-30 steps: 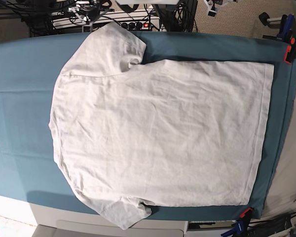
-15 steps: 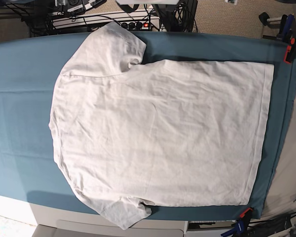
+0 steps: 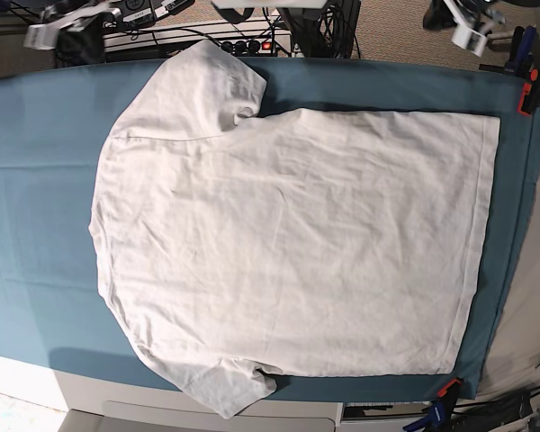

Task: Fold the T-shirt properly
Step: 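Move both grippers down to the shirt's shoulder edges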

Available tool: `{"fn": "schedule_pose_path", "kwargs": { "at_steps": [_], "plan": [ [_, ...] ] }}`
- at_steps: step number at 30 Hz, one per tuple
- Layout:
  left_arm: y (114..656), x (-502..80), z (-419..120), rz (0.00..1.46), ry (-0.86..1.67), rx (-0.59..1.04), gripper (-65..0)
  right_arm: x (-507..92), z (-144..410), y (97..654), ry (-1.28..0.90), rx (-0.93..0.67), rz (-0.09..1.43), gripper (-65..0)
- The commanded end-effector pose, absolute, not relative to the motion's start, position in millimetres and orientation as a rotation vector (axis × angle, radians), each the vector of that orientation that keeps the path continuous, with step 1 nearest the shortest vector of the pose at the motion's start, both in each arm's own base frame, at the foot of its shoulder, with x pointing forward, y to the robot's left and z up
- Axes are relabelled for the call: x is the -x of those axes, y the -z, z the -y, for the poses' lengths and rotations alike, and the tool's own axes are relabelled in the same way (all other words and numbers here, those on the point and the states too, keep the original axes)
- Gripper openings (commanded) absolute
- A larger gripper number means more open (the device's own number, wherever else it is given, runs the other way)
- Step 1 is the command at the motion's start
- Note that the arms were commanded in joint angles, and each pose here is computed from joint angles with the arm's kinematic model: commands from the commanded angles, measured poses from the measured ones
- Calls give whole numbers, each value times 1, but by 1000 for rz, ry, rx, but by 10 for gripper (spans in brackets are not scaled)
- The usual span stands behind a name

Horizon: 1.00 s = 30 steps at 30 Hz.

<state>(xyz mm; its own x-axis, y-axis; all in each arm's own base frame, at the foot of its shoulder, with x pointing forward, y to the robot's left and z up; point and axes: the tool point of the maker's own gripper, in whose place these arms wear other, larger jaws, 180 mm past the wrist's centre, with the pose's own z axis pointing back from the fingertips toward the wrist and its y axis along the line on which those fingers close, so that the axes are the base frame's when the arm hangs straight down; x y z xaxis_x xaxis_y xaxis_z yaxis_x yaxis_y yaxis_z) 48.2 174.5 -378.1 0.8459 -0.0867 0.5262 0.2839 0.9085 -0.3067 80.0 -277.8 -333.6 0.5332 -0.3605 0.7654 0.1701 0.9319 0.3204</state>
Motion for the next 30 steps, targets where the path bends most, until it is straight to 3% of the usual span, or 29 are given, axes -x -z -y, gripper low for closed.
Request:
{"fn": "schedule_pose_path", "kwargs": {
  "at_steps": [1, 5, 16, 20, 23, 24, 27, 30],
  "plan": [
    [365, -54, -171, 562, 218, 420, -650, -90, 280, 317, 332, -244, 1008, -650],
    [345, -70, -165, 638, 260, 482, -650, -106, 284, 306, 457, -337, 1067, -650],
    [345, -72, -164, 642, 262, 485, -650, -124, 271, 318, 751, -546, 1158, -650],
    [345, -72, -164, 643, 263, 485, -650, -119, 272, 331, 850, -528, 1117, -650],
    [345, -72, -165, 643, 268, 480, -650, -113, 277, 350, 876, -428, 1050, -650],
    [345, -73, -165, 642, 272, 476, -650, -111, 277, 356, 886, -398, 1029, -619],
    [345, -77, -165, 652, 278, 472, -650, -114, 270, 366, 890, -384, 992, -439],
    [344, -83, -166, 667, 284, 468, -650, -119, 259, 376, 870, -371, 957, -410]
  ]
}}
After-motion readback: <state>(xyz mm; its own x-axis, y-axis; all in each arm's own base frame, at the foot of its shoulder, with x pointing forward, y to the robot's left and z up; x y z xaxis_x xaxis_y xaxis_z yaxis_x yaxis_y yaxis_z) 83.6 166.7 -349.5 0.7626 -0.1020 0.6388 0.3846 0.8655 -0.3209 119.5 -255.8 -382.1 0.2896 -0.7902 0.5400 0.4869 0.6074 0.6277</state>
